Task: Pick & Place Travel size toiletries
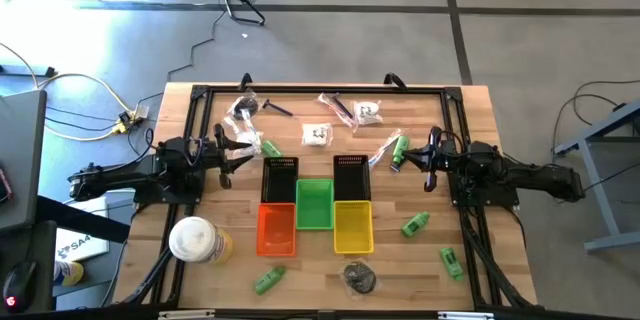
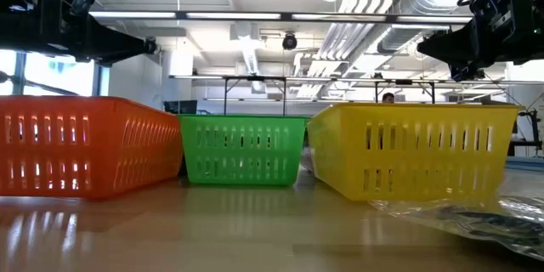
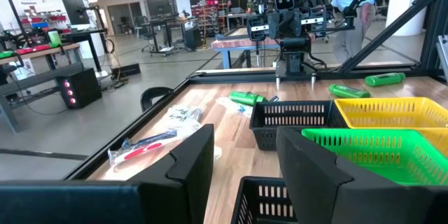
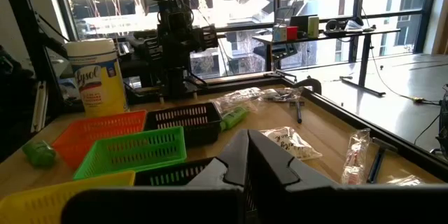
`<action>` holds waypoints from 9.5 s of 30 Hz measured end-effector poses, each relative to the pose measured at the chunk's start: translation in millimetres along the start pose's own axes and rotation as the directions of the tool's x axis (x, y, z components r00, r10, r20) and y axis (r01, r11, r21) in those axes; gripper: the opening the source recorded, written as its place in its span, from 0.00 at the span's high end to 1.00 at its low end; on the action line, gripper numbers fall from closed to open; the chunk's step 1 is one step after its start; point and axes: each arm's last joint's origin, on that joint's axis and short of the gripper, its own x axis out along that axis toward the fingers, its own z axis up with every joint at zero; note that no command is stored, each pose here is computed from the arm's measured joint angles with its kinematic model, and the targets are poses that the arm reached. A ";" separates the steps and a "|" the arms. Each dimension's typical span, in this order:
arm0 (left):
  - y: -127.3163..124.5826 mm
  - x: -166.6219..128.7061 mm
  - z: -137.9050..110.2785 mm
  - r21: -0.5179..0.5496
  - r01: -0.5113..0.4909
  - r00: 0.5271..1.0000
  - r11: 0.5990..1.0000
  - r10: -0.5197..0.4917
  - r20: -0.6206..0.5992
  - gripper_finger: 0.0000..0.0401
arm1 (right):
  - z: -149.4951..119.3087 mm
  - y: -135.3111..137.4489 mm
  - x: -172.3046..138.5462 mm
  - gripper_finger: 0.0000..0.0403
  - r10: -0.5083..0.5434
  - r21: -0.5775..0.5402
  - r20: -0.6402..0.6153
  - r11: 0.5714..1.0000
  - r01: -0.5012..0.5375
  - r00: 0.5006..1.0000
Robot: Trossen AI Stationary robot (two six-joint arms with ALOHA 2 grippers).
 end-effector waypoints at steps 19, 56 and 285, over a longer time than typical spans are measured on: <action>0.0 0.0 0.0 0.000 0.000 1.000 1.000 0.000 0.000 0.62 | 0.2 0.0 0.0 0.99 0.000 0.000 0.001 1.000 0.000 1.000; 0.0 0.0 0.0 0.000 0.000 1.000 1.000 0.000 0.000 0.62 | 0.1 0.0 0.0 0.99 0.000 0.000 0.000 1.000 0.000 1.000; -0.5 0.0 -0.3 -0.130 0.017 1.000 0.991 -0.018 -0.002 0.62 | 1.0 0.1 0.0 0.99 0.001 -0.017 0.010 1.000 -0.001 1.000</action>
